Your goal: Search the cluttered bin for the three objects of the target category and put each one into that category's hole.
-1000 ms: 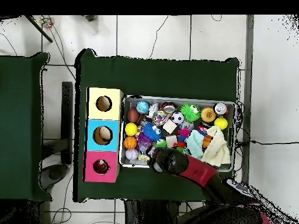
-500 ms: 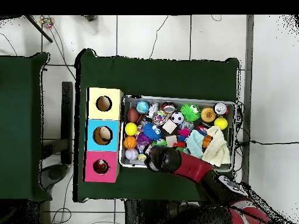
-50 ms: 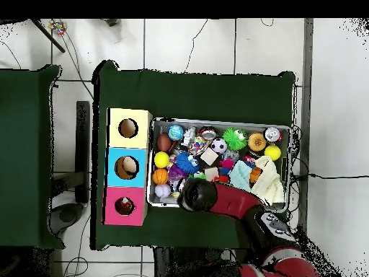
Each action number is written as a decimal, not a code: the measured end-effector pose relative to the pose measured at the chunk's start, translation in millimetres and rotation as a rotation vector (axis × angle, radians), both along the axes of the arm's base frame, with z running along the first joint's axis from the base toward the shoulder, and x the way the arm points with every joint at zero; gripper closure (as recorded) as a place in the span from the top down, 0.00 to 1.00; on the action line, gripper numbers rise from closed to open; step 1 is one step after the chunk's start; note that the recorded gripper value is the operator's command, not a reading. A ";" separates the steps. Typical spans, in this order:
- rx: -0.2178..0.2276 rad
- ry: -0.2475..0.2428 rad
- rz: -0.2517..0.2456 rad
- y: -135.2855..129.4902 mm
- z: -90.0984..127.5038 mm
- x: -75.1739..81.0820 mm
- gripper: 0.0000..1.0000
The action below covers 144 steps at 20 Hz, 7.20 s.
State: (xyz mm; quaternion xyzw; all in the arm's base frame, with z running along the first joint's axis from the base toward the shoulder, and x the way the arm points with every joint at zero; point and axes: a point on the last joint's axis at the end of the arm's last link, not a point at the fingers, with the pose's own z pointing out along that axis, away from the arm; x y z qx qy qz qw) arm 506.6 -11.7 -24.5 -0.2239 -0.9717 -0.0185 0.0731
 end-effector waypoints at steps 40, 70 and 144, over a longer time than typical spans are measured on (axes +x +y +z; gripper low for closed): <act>-0.441 -0.310 0.028 -208.6 50.0 99.7 1.00; -0.129 -0.163 -0.040 -56.4 83.3 36.1 1.00; -0.163 -0.140 0.056 -116.4 67.1 71.9 1.00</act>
